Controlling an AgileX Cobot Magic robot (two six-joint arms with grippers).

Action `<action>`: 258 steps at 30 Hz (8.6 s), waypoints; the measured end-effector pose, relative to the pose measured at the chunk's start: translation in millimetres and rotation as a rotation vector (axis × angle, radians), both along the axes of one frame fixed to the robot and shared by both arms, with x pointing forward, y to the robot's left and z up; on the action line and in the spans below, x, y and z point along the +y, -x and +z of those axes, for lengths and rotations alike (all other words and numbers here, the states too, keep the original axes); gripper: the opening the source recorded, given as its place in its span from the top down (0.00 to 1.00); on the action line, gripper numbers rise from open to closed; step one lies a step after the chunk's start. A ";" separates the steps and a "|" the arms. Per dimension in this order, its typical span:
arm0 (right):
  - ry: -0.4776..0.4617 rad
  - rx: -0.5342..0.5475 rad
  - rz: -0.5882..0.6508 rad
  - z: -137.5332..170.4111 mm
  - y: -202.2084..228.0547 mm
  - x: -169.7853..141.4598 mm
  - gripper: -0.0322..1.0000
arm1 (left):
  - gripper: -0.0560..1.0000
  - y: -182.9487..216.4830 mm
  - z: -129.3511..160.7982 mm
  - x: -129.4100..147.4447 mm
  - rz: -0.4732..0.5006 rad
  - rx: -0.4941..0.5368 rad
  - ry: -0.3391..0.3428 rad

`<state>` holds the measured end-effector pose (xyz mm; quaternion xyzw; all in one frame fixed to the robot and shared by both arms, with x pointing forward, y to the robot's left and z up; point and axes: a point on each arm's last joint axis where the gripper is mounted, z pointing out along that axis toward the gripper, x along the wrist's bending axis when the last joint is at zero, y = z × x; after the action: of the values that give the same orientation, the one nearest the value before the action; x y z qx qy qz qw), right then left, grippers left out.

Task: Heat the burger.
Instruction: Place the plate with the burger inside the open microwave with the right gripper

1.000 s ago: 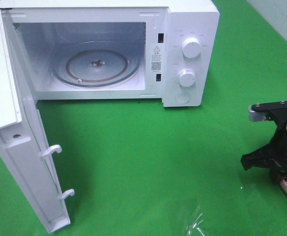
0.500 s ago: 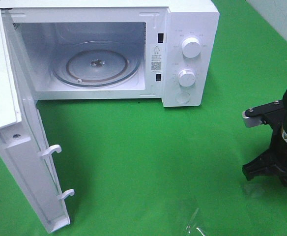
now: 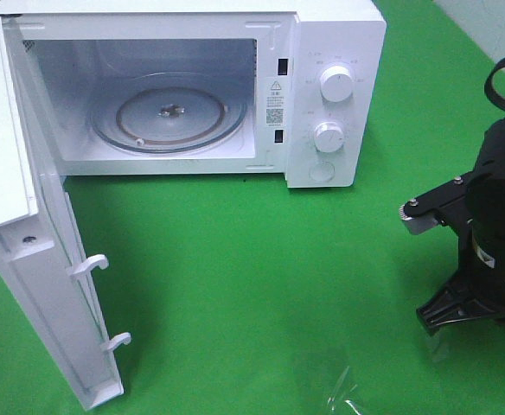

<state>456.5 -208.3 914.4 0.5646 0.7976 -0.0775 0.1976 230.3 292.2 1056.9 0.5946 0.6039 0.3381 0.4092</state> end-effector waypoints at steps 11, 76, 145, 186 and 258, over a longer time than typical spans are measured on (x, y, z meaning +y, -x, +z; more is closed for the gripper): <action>0.033 -0.055 0.123 25.9 27.9 22.5 0.93 | 0.01 0.0 0.0 0.0 0.000 0.000 0.000; 0.168 -0.127 1.187 46.3 139.3 91.7 0.93 | 0.01 0.2 0.0 0.3 -0.021 0.000 -0.001; 0.036 -0.273 1.764 53.1 72.6 101.9 0.93 | 0.01 0.2 0.0 0.5 -0.020 0.000 -0.003; 0.069 -0.049 1.864 60.2 -14.5 160.7 0.92 | 0.01 0.2 0.0 0.5 -0.020 0.000 -0.003; 0.048 -0.139 1.599 38.7 -175.6 236.3 0.92 | 0.01 0.2 0.0 0.5 -0.020 0.000 -0.003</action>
<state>632.1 28.0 953.2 -0.1786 0.9445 0.1057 0.2548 230.1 292.7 1056.9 0.6012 0.5975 0.3350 0.4116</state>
